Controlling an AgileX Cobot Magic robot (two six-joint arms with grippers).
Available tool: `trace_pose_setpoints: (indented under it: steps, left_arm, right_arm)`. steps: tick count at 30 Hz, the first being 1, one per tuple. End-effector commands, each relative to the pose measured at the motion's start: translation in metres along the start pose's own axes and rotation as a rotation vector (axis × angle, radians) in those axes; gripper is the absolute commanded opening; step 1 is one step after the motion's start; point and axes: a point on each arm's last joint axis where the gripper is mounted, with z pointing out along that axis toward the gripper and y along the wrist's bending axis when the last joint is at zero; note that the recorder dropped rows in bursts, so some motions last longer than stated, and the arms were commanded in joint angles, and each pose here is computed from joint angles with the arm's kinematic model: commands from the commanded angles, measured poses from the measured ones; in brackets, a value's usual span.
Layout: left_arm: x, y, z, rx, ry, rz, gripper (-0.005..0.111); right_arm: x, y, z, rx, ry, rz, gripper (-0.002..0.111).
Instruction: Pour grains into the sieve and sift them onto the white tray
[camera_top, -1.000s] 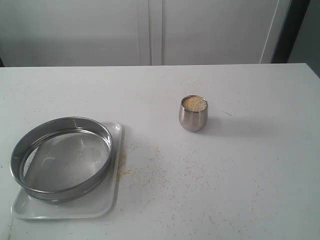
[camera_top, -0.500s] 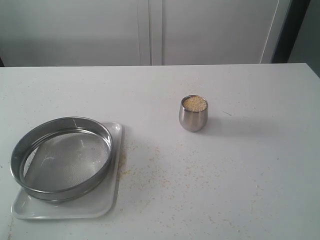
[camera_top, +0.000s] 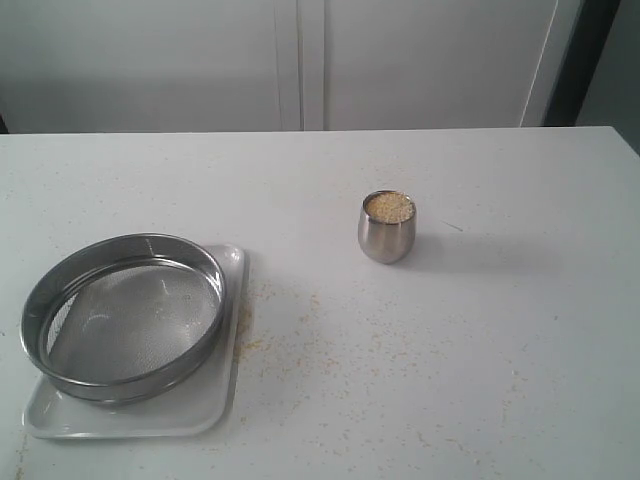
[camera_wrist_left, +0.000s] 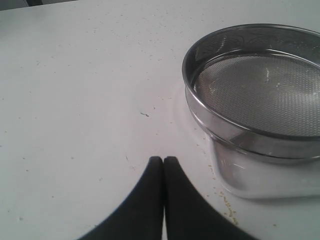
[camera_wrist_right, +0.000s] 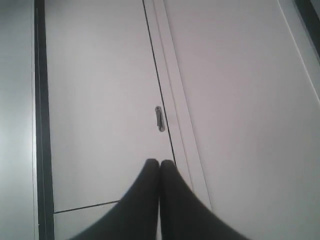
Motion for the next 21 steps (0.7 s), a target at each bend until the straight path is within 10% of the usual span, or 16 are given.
trace_pose_setpoints:
  steps: [1, 21]
  left_arm:
    - [0.0, 0.0, 0.0, 0.001, -0.005, -0.014, 0.0]
    - [0.0, 0.0, 0.0, 0.001, -0.005, -0.014, 0.0]
  right_arm:
    - [0.005, -0.004, 0.033, -0.022, 0.045, -0.016, 0.0]
    - [0.096, -0.033, 0.124, -0.175, 0.421, -0.152, 0.0]
